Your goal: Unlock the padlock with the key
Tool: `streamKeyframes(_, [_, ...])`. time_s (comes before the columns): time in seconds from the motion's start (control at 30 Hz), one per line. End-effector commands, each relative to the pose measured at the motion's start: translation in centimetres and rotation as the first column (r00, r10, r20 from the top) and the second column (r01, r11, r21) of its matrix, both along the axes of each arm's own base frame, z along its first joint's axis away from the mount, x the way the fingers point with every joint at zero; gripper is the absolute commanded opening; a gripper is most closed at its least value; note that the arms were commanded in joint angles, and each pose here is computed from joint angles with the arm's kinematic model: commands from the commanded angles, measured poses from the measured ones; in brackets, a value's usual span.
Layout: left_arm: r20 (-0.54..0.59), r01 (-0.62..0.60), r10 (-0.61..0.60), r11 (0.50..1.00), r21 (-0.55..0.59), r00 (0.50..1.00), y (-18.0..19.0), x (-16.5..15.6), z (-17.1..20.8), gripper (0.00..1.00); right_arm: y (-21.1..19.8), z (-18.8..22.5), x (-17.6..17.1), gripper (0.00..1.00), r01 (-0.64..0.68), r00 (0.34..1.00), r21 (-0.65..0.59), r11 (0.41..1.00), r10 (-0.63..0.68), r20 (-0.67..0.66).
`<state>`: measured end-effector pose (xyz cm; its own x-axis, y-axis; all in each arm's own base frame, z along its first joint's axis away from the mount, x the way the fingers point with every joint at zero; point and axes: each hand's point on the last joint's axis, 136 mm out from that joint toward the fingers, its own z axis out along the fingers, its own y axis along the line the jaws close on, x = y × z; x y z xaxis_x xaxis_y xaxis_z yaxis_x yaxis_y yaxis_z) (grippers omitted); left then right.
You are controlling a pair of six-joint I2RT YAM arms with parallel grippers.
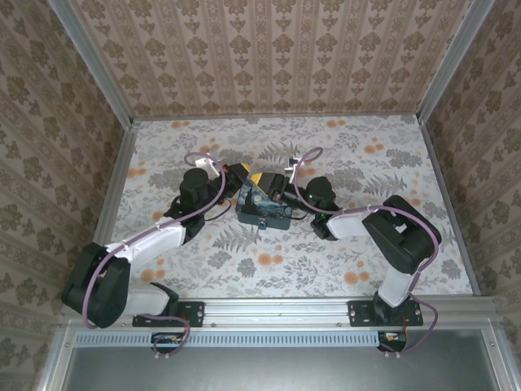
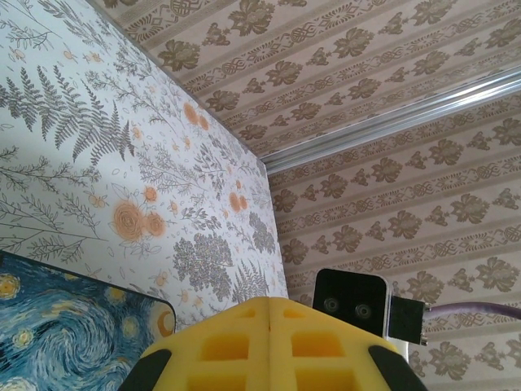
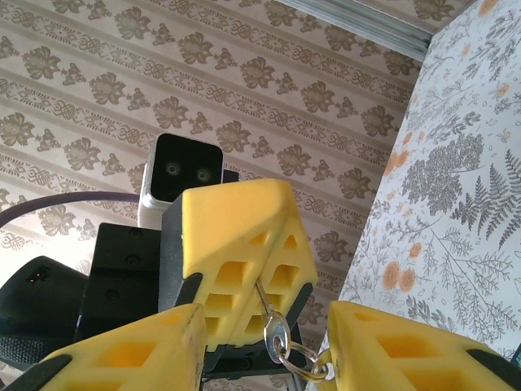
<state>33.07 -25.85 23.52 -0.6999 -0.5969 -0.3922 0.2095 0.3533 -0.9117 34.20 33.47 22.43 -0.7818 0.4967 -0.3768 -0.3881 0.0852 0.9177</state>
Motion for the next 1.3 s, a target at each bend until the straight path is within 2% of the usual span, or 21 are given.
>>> streamKeyframes(0.0, [0.023,-0.004,0.004,1.000,-0.021,1.000,0.0,-0.2,0.7,0.00,0.7,1.4,-0.2,0.42,-0.026,0.999,0.041,0.999,0.025,0.042])
streamKeyframes(0.67, [0.016,-0.007,0.008,1.000,-0.019,1.000,0.1,-0.3,0.3,0.00,1.1,1.2,-0.1,0.21,-0.033,0.999,0.044,0.998,0.031,0.036])
streamKeyframes(0.93, [0.013,-0.010,0.011,1.000,-0.018,1.000,0.3,-0.5,0.0,0.00,1.1,1.1,0.0,0.00,-0.031,0.999,0.046,0.998,0.030,0.031])
streamKeyframes(1.27, [0.006,-0.017,0.017,1.000,-0.019,1.000,0.8,-1.5,-0.2,0.00,0.2,0.4,0.6,0.00,0.010,1.000,0.042,0.999,-0.011,0.010])
